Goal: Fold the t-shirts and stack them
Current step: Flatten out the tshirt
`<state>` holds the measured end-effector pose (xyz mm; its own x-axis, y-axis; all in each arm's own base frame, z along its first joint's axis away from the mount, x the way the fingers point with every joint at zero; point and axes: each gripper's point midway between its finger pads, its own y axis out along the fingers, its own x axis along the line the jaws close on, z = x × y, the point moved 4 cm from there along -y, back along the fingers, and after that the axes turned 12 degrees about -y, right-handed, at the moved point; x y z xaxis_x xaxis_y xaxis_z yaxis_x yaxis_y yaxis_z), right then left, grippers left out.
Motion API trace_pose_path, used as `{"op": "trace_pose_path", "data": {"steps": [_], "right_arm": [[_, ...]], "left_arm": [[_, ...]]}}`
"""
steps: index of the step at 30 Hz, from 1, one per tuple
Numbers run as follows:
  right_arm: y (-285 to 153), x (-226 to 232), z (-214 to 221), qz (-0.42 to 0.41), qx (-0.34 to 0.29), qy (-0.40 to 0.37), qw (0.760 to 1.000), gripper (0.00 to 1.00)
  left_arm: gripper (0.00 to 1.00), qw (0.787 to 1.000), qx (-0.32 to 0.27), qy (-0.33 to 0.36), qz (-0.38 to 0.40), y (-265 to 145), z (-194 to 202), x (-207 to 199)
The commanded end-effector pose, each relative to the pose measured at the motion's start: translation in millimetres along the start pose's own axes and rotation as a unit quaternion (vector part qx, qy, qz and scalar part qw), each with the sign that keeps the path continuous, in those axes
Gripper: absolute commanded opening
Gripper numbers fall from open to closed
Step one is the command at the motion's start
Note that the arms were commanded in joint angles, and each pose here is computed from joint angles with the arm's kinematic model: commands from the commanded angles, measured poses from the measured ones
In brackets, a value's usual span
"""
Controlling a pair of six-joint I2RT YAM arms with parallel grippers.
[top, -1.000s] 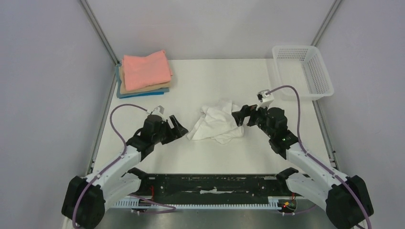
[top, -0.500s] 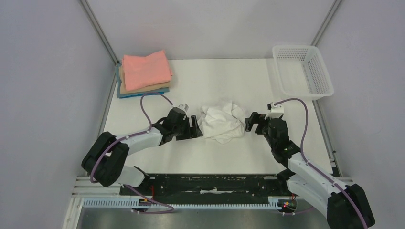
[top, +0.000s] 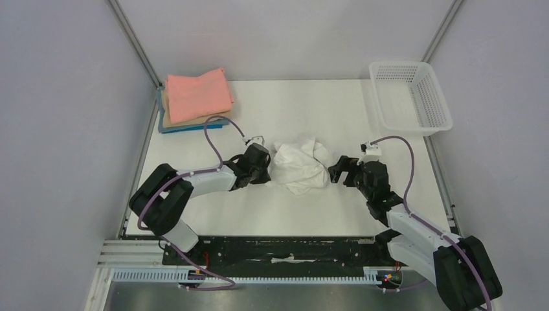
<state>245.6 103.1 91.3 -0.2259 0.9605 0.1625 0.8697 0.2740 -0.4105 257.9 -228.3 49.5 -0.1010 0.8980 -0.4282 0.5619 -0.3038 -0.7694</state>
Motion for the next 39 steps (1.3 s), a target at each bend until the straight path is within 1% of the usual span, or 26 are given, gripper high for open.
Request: {"op": "trace_pose_path", "data": {"steps": [1,3,6,9,11,15,16,17,19,20,21,22,25,30,32,33,37,39], "right_arm": [[9,-2,-18,0.006,-0.027,0.028,0.999,0.98],[17,-4,-19,0.013,-0.02,0.035,0.999,0.98],[32,0,-21,0.002,-0.002,0.039,0.999,0.9],[47,18,-22,-0.064,0.011,0.029,0.997,0.8],[53,32,-23,-0.114,0.005,0.029,0.993,0.75],[66,39,-13,-0.145,0.024,0.035,0.989,0.72],[71,39,-10,-0.145,0.029,0.036,0.988,0.69],[74,40,-8,-0.148,0.033,0.038,0.988,0.62],[79,41,-6,-0.152,0.041,0.038,0.987,0.34],[80,41,-10,-0.15,0.036,0.038,0.987,0.17],[80,41,-15,-0.148,0.028,0.037,0.988,0.08],[79,41,-22,-0.143,0.019,0.033,0.989,0.01],[71,36,-49,-0.116,-0.009,0.012,0.993,0.0],[34,17,-111,-0.028,-0.095,-0.02,0.995,0.0],[12,10,-144,0.008,-0.141,-0.027,0.99,0.0],[2,9,-157,0.017,-0.154,-0.031,0.987,0.0],[-50,18,-225,0.015,-0.24,-0.047,0.97,0.0],[-79,21,-252,0.014,-0.279,-0.048,0.959,0.0]], "left_arm": [[0.02,0.997,-0.024,0.0,-0.079,-11,3,37],[0.02,0.998,-0.025,-0.002,-0.066,-17,4,35],[0.02,0.999,-0.018,-0.002,-0.043,-22,6,31],[0.02,0.999,-0.014,-0.003,-0.03,-24,7,28],[0.02,1.0,-0.013,-0.003,-0.025,-25,7,26],[0.02,1.0,-0.013,-0.003,-0.02,-27,7,24],[0.02,1.0,-0.013,-0.003,-0.019,-27,6,24],[0.02,1.0,-0.014,-0.002,-0.019,-28,6,24],[0.02,1.0,-0.021,0.0,-0.022,-31,2,23],[0.02,0.999,-0.028,0.002,-0.024,-34,-3,22],[0.02,0.999,-0.038,0.002,-0.028,-38,-8,20],[0.02,0.998,-0.05,0.002,-0.034,-43,-14,19],[0.02,0.995,-0.096,-0.002,-0.039,-68,-37,14],[0.02,0.98,-0.194,-0.023,-0.022,-130,-78,6],[0.02,0.97,-0.238,-0.033,-0.019,-158,-92,8],[0.02,0.964,-0.264,-0.043,-0.014,-175,-100,9],[0.02,0.938,-0.339,-0.061,0.049,-247,-127,0],[0.02,0.921,-0.374,-0.071,0.084,-289,-139,-3]]}}
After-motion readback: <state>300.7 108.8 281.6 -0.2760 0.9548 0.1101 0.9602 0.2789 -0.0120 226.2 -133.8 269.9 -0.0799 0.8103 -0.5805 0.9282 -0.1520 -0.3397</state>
